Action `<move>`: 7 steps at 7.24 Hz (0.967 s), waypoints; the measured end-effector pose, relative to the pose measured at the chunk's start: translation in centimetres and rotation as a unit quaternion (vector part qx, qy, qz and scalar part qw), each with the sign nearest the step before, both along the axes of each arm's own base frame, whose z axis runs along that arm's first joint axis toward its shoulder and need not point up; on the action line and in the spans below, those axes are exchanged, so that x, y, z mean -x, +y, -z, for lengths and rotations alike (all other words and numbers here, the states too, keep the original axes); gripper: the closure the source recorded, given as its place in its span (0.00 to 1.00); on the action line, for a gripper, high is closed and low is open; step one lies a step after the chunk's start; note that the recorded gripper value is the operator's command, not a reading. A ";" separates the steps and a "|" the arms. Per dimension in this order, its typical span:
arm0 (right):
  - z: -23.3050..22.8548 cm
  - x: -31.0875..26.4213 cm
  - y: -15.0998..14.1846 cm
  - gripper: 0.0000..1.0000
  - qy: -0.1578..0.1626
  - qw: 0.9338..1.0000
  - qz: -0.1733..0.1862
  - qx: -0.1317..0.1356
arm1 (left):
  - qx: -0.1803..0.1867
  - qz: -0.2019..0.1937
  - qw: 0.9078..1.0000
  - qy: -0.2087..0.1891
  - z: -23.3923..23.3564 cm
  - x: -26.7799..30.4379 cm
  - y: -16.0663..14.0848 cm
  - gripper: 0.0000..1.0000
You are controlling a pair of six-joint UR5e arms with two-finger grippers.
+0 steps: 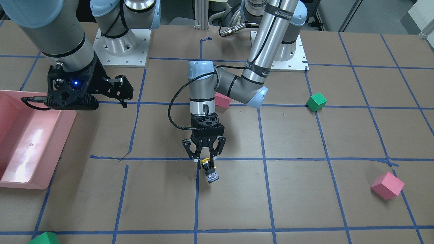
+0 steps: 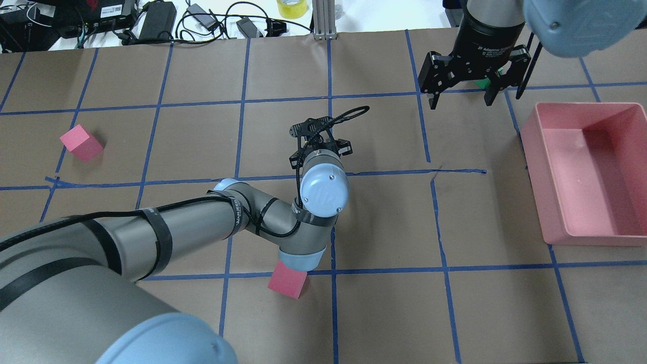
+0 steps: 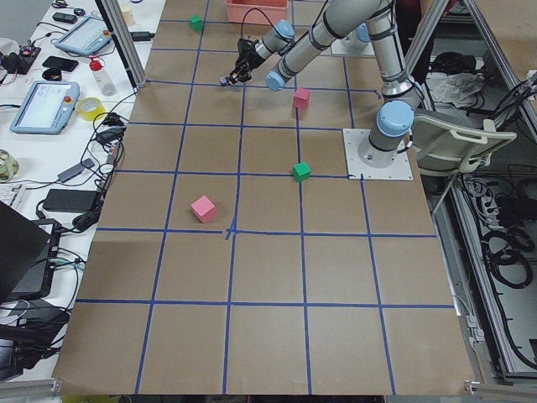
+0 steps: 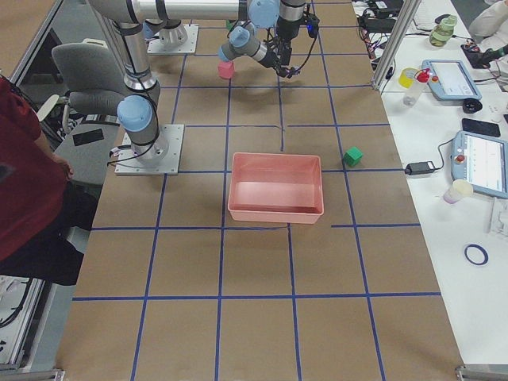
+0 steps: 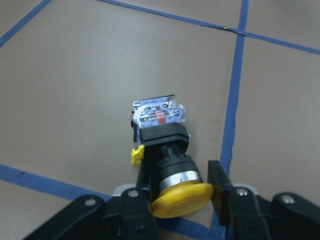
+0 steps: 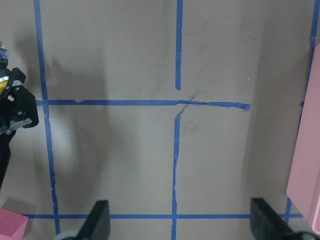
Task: Align button upright
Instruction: 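Grasp the button body with the left gripper and lift it, then rotate the button cap-up and set it down with the left gripper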
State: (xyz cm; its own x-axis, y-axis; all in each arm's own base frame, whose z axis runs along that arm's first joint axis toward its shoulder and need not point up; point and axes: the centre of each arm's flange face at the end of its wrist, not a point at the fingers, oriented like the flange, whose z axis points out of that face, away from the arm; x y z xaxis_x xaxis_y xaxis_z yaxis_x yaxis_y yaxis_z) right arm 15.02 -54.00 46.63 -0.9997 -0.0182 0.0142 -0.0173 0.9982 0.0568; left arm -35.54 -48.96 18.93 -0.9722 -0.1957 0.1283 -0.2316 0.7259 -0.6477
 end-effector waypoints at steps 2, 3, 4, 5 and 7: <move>0.1 0.3 -0.2 0.00 0.002 1.000 0.001 0.001 | -0.102 0.001 0.993 0.058 -2.4 -1.9 -2.1 0.72; 0.1 0.3 -0.3 0.00 0.001 1.000 0.002 0.003 | -0.159 -0.004 0.984 0.084 -3.7 -1.8 -3.2 0.72; 0.2 0.4 -0.4 0.00 0.001 1.000 -0.001 0.003 | -0.214 -0.009 0.971 0.103 -5.0 -1.4 -4.4 0.72; 0.3 0.4 -0.6 0.00 0.001 1.000 -0.020 0.005 | -0.264 -0.014 0.956 0.125 -5.8 -1.4 -5.6 0.72; 1.1 0.8 -1.5 0.00 0.015 0.998 -0.061 0.014 | -0.336 -0.014 0.926 0.171 -5.5 -2.2 -7.0 0.71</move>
State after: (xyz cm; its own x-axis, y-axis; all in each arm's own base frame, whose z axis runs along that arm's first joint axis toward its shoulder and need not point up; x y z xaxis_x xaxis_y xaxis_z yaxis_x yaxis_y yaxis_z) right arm 14.20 -55.46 45.55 -0.9892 -0.1390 0.0461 -0.1377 0.9900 0.0303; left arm -33.36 -55.99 24.43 -0.8904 -0.3681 0.2678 -0.3652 0.9288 0.0623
